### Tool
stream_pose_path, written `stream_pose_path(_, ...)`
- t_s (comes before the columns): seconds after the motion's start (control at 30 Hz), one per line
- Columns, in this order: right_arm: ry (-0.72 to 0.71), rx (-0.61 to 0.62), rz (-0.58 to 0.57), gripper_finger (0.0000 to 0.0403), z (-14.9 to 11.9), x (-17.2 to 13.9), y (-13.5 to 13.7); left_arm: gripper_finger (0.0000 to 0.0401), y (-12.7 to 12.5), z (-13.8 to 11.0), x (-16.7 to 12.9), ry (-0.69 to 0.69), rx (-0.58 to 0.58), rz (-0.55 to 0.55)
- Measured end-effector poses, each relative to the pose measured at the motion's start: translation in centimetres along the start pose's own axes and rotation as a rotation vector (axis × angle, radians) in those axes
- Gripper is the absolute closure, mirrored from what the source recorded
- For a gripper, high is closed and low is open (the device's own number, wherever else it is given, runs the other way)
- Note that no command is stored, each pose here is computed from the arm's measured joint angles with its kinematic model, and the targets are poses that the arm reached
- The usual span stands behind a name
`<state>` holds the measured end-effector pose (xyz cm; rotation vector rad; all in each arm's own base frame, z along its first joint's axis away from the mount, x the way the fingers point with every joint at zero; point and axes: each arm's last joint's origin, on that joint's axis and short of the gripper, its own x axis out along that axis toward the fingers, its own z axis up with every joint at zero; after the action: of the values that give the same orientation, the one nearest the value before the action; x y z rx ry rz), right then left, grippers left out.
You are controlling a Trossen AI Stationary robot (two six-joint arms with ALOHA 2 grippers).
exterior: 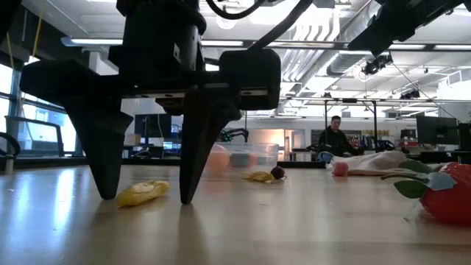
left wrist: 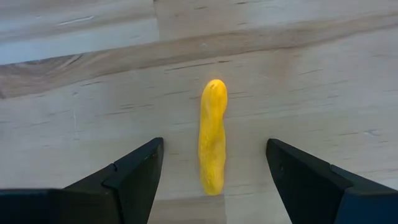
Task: Pick and placing Produce into tupperware
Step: Put the yellow corn into the transparent bin
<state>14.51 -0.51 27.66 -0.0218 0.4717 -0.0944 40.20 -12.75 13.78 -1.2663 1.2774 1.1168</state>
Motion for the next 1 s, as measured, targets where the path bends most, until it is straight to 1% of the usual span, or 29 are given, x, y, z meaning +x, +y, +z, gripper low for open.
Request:
stream_pose_path(0.2,0.0,0.0,0.0,0.0402,0.0,0.0,0.0,0.0129,0.04,0.02,-0.01,-0.01,-0.001,0.003)
stream_pose_path(0.5,0.0,0.0,0.0,0.0402,0.0,0.0,0.0,0.019,0.15,0.09,0.01,-0.029,-0.029,0.009)
stream_pose_path(1.0,0.0,0.0,0.0,0.0402,0.0,0.0,0.0,0.0241,0.16,0.11,0.04,-0.03,-0.031,0.01)
